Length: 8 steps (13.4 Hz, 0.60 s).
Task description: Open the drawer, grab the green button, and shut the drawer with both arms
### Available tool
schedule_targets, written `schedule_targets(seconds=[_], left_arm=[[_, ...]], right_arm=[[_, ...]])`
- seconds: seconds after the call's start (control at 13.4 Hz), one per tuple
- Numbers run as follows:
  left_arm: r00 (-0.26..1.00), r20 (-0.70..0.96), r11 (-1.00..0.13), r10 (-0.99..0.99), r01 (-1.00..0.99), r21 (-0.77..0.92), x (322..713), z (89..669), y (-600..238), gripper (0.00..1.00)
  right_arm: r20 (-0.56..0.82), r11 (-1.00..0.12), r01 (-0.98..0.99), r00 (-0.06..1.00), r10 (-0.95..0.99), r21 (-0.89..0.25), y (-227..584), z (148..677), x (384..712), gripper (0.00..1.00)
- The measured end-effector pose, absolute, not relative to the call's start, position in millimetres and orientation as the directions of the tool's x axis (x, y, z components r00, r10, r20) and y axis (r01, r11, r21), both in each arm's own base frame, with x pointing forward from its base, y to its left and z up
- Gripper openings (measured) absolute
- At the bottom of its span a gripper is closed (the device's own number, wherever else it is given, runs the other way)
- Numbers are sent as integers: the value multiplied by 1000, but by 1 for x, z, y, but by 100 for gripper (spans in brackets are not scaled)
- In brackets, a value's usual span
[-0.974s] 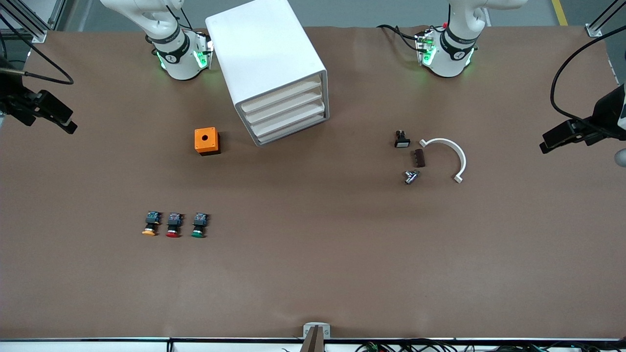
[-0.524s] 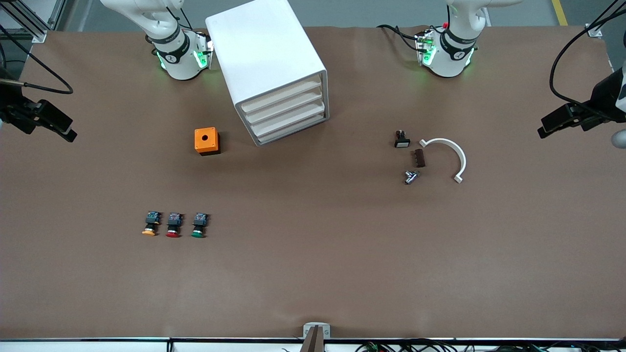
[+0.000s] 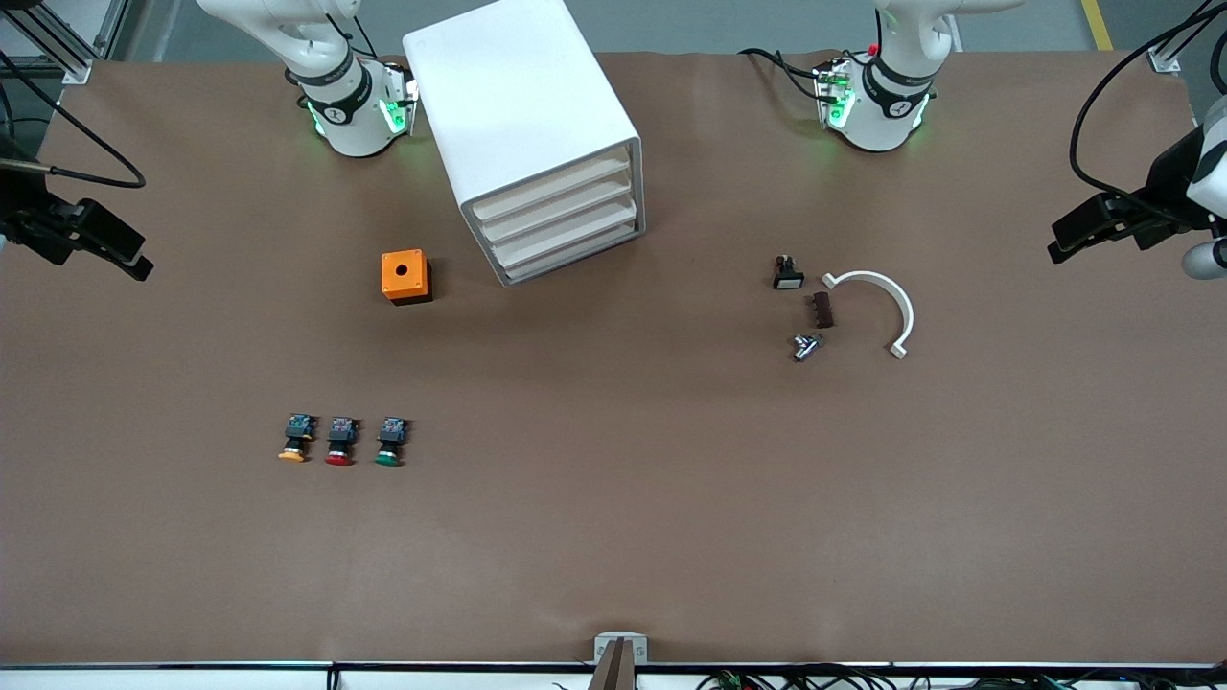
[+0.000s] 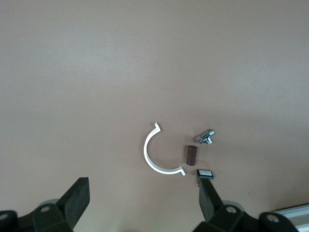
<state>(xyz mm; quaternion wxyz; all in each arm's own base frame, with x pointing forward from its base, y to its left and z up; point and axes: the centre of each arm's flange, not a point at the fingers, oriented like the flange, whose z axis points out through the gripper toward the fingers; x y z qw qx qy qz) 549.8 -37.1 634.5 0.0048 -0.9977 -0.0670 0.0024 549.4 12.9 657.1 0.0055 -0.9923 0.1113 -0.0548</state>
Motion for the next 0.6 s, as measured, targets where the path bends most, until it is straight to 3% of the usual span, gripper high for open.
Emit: schedule_targets(seconds=[0.6], left_arm=[[998,14,-998,67,67,-11,542,633,-41,100]], right_arm=[[91,-975,-221,971,-222,-19,13,655,548,100]])
